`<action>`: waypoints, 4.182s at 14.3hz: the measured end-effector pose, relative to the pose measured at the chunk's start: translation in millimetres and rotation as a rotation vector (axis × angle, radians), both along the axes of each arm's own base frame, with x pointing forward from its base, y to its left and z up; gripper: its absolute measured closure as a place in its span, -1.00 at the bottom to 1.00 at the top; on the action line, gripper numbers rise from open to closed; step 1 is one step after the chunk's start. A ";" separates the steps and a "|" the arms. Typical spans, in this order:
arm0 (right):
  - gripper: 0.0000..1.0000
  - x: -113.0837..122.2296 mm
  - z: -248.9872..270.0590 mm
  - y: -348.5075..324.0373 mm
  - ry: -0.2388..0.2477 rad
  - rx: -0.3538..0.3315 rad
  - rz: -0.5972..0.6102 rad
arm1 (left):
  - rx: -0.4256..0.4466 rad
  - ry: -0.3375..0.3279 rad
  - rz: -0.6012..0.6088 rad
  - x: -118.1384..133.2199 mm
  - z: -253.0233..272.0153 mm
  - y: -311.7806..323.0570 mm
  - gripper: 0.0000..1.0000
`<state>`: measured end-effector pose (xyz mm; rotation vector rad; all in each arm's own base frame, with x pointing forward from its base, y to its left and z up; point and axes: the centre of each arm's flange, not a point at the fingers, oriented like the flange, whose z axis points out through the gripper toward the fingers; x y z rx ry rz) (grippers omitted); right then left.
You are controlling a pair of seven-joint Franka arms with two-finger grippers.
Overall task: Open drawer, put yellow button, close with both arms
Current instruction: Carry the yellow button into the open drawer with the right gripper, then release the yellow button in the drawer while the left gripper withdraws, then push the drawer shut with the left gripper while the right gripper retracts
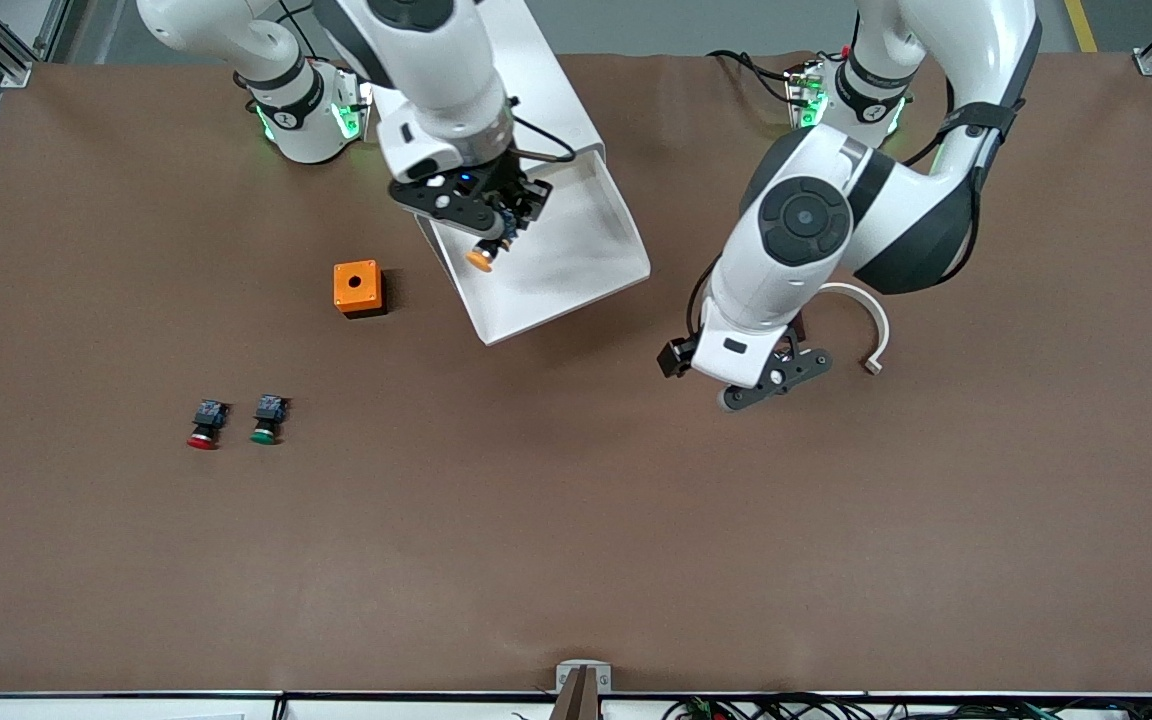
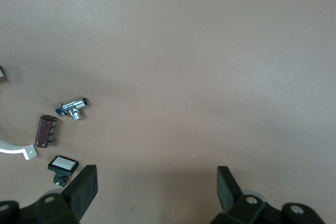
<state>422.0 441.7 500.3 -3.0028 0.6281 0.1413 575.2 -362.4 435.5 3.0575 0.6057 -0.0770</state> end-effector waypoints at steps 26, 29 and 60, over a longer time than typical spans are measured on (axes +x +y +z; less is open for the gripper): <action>-0.29 -27.8 -81.3 42.9 0.005 -0.064 -0.083 | 0.049 -0.020 0.038 -39.6 -26.5 -63.0 -1.00; -0.81 -26.7 -75.5 44.3 -0.004 -0.055 -0.080 | 0.030 -0.015 0.044 -39.8 -24.3 -65.4 -1.00; -1.00 144.0 94.6 -494.6 0.026 0.001 0.450 | -0.017 0.097 -0.126 -141.2 -67.9 -177.2 -1.00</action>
